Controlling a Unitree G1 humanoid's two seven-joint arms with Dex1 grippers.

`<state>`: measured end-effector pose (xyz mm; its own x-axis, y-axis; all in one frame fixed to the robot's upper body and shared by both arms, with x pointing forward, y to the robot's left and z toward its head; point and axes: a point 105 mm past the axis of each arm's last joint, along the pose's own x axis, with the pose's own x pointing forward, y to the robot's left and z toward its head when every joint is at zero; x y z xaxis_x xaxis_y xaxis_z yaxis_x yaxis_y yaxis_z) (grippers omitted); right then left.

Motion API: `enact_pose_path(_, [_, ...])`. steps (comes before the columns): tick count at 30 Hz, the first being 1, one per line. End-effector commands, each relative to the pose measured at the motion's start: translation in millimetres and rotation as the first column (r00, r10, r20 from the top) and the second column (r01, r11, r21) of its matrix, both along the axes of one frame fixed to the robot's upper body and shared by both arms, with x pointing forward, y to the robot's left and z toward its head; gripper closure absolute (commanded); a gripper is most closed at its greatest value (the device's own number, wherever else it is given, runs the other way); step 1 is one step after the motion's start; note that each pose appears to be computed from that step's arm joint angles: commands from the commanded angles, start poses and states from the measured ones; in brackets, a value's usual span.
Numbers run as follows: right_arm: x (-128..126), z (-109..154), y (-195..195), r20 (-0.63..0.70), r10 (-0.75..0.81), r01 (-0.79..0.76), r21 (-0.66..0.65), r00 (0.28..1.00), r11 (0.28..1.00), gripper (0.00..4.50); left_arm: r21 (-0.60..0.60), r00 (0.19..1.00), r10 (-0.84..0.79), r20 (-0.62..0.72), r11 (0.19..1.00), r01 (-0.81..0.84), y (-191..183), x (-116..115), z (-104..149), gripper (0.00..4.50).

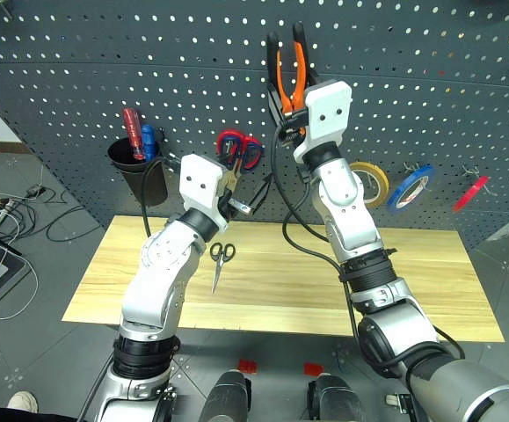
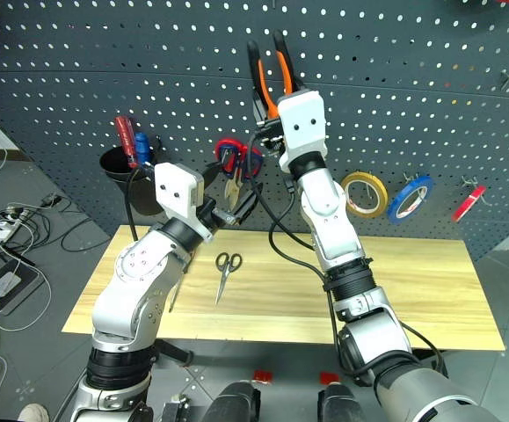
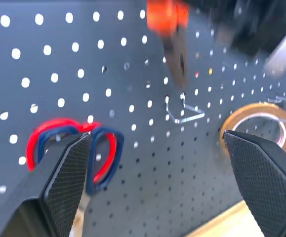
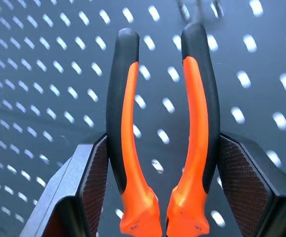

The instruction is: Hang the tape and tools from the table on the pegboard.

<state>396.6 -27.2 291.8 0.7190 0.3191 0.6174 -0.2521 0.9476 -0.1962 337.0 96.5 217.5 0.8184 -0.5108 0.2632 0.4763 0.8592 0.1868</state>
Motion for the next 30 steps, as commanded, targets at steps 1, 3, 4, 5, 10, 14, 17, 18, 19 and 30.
enact_pose_path(1, [-4,14,-6,0.096,-0.04,0.037,0.037,0.995,0.999,1.55,-0.004,0.999,-0.035,0.016,0.999,0.035,-10,7,4,0.0])
enact_pose_path(3, [0,5,-8,0.081,-0.06,0.057,0.036,0.995,0.998,1.55,0.013,0.999,-0.045,0.01,0.999,0.045,-12,13,0,0.0])
enact_pose_path(4, [2,2,-10,0.074,-0.068,0.065,0.039,0.995,0.997,1.55,0.014,0.999,-0.046,0.011,0.999,0.046,-12,15,0,0.0])
enact_pose_path(5, [4,0,-11,0.071,-0.073,0.071,0.042,0.995,0.997,1.55,0.014,0.999,-0.046,0.014,0.999,0.046,-12,17,1,0.0])
enact_pose_path(10, [10,-8,-13,0.052,-0.092,0.09,0.049,0.994,0.995,1.55,0.021,0.998,-0.054,0.017,0.998,0.054,-16,25,2,0.0])
enact_pose_path(14, [15,-13,-14,0.038,-0.108,0.106,0.053,0.993,0.993,1.55,0.041,0.997,-0.079,0.023,0.996,0.078,-20,26,2,0.0])
enact_pose_path(17, [19,-17,-17,0.022,-0.123,0.122,0.062,0.992,0.991,1.55,0.042,0.996,-0.084,0.024,0.996,0.083,-20,26,4,0.0])
enact_pose_path(18, [20,-17,-18,0.019,-0.129,0.127,0.068,0.991,0.99,1.55,0.043,0.996,-0.085,0.024,0.996,0.084,-20,25,3,0.0])
enact_pose_path(19, [21,-17,-19,0.019,-0.134,0.132,0.073,0.991,0.989,1.55,0.043,0.996,-0.086,0.023,0.996,0.085,-20,25,3,0.0])
enact_pose_path(30, [31,-27,-31,-0.028,-0.193,0.194,0.091,0.981,0.977,1.55,0.047,0.996,-0.087,0.019,0.995,0.086,-19,24,3,0.0])
